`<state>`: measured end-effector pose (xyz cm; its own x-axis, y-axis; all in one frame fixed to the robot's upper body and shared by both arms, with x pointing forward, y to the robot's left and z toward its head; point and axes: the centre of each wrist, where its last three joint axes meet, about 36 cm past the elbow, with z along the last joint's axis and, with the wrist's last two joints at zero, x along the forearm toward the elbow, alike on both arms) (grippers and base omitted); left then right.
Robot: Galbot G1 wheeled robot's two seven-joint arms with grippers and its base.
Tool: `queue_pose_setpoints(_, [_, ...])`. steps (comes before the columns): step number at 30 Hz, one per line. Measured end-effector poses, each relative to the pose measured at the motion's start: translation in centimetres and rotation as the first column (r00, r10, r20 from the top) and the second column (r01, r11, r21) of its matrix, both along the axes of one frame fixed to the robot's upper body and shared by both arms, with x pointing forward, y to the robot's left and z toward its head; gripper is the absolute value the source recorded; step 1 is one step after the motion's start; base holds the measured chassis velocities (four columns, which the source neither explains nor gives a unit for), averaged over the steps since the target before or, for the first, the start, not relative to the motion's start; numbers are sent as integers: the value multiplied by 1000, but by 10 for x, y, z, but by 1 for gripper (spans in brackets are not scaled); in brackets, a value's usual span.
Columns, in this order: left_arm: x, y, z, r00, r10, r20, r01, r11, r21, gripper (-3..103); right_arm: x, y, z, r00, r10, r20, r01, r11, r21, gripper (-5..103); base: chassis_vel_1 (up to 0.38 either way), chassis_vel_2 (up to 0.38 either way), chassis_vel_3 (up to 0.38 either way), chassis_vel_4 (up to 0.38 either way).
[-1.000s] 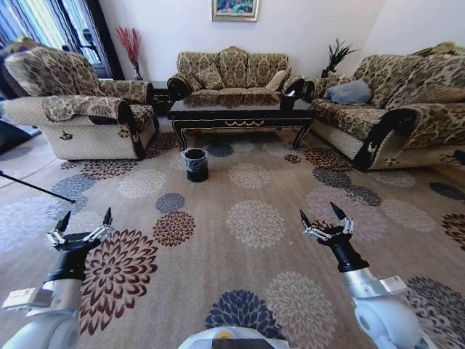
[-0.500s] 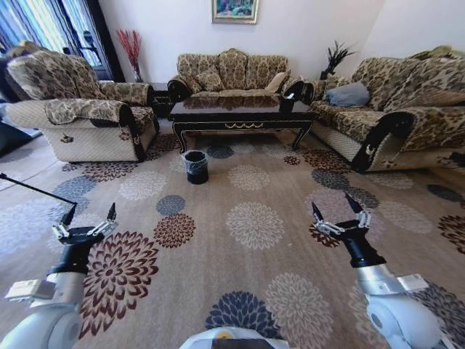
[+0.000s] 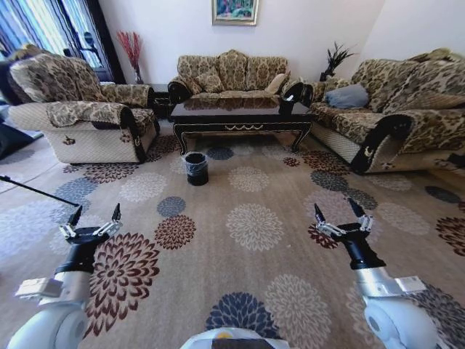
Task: Move to the front of the table and pick up the trash from the floor, then place it into the trash bin.
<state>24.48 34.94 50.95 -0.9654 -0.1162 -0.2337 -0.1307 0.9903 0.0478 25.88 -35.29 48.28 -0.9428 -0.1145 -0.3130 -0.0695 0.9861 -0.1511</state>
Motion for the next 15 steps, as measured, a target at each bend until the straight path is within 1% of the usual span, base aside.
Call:
queue_pose_setpoints(7, [0, 0, 0, 1000, 11, 5, -11, 1000, -7, 100, 0, 2, 3, 999, -48, -20, 49, 999, 9, 100, 0, 0, 0, 0])
queue_pose_setpoints(15, [-3, -1, -1, 1000, 19, 7, -18, 1000, -12, 100, 1, 1, 4, 998, -54, -18, 54, 999, 4, 100, 0, 0, 0, 0])
